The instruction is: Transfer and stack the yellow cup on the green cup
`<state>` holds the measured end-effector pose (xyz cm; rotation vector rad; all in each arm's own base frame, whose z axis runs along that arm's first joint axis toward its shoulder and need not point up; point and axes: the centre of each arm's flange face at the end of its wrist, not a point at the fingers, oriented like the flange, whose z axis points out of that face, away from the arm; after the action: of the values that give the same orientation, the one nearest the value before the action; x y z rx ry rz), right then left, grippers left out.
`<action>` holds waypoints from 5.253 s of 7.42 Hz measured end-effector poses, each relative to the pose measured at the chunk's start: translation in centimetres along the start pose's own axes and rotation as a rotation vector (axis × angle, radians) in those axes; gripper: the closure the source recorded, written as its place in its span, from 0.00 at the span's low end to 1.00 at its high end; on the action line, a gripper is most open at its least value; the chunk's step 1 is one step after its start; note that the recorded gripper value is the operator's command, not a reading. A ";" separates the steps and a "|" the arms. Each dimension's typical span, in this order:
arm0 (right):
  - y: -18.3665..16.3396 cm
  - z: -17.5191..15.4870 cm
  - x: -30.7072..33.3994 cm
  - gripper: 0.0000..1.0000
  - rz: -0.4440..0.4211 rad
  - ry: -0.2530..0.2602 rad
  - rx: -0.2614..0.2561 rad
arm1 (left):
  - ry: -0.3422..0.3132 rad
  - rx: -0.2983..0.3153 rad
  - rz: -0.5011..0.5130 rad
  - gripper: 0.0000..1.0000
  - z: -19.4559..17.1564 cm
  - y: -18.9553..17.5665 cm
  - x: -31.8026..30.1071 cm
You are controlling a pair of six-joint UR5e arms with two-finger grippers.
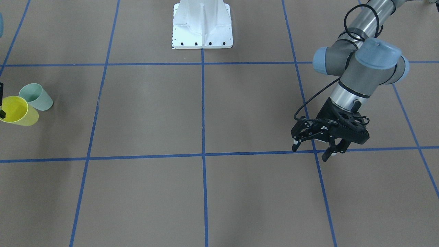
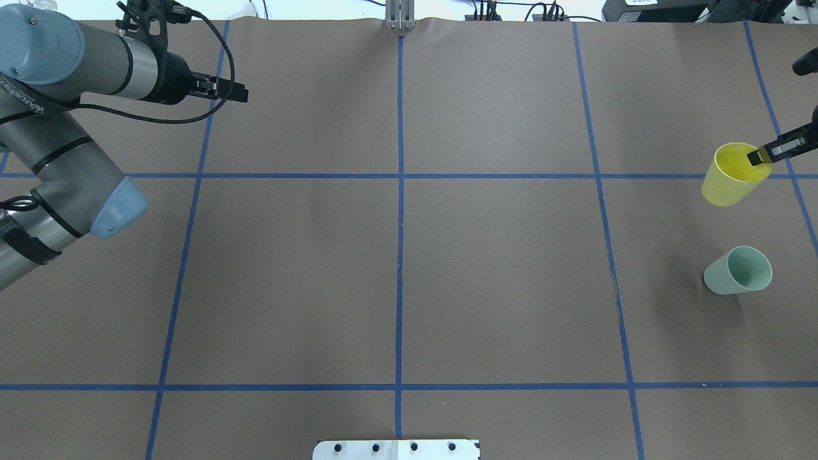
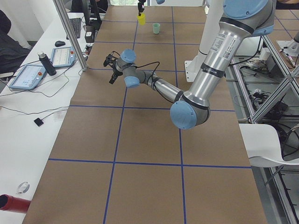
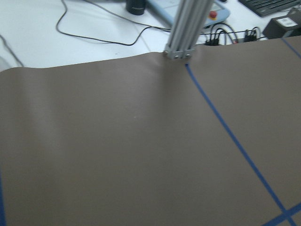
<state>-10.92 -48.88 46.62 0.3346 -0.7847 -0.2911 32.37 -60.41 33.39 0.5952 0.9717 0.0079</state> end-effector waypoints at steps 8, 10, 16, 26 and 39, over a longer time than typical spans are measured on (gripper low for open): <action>8.5 -2.6 0.6 1.00 -0.005 0.033 -0.056 | -0.092 -0.040 -0.049 0.00 -0.2 -1.1 -3.2; 8.6 -1.5 1.3 1.00 -0.017 0.020 -0.036 | -0.129 -0.076 -0.067 0.00 0.0 -0.8 -4.0; 8.5 -0.2 0.4 1.00 -0.037 0.000 -0.049 | -0.208 -0.210 -0.008 0.00 0.2 1.3 -8.1; 9.2 2.8 0.3 1.00 -0.059 -0.010 -0.112 | -0.214 -0.207 -0.011 0.00 0.0 1.0 -8.6; 9.3 3.0 1.9 0.01 -0.012 0.014 -0.118 | -0.263 -0.283 0.052 0.00 -4.4 -2.5 -15.5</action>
<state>-10.62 -41.74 53.54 0.2297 -0.7481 -0.3441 19.38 -64.49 42.30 0.3498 0.6840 0.1091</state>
